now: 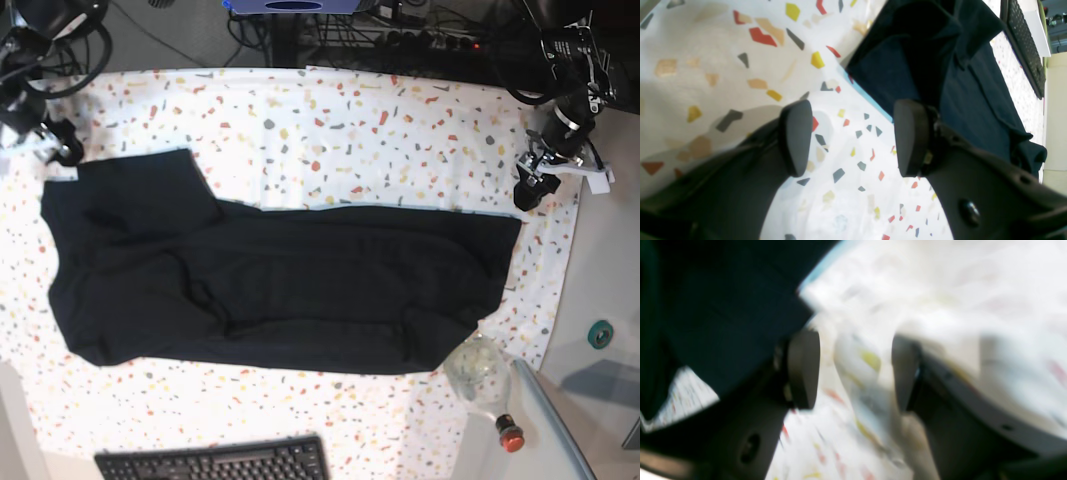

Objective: Layout the t-shirt on the table in an organized manner, then fold the t-shirt properly
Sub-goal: 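Release the folded edge and raise both grippers, then grasp the folded edge with both grippers and pull it straight, then lift the held edge with both grippers and lay it back flat, then release the shirt and move the right gripper to the sleeve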

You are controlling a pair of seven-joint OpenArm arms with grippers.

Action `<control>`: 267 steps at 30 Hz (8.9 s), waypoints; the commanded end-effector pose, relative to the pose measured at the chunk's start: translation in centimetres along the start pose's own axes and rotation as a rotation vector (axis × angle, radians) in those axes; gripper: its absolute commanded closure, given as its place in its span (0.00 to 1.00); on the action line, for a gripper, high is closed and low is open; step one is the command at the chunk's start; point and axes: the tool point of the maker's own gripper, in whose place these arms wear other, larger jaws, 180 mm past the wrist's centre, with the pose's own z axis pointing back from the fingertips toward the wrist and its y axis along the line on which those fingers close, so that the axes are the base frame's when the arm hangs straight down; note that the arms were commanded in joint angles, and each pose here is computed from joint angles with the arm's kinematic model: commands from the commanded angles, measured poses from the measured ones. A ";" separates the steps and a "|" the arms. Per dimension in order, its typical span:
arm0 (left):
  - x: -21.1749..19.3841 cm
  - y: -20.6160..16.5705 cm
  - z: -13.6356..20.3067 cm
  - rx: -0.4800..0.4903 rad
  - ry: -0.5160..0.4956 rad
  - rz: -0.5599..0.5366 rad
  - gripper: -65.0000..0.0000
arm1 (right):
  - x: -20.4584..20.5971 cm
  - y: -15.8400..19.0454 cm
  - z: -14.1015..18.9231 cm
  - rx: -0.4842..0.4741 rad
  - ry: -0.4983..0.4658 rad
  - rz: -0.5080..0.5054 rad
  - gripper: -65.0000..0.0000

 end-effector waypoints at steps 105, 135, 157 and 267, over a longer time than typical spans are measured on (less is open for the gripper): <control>0.5 -1.5 -6.9 0.055 -0.010 0.016 1.00 | 4.9 1.8 -3.7 0.111 -0.226 -0.262 0.43; 19.5 -33.5 -7.3 -0.315 -0.093 -0.318 1.00 | 39.0 18.1 8.1 0.167 -0.537 0.138 1.00; 6.9 -23.8 -6.3 -0.236 0.073 -0.247 1.00 | 27.1 4.9 7.4 0.052 -0.385 0.008 1.00; -1.2 1.1 7.1 0.298 0.051 -0.018 1.00 | 18.1 -1.1 -6.9 -0.160 -0.270 0.135 0.38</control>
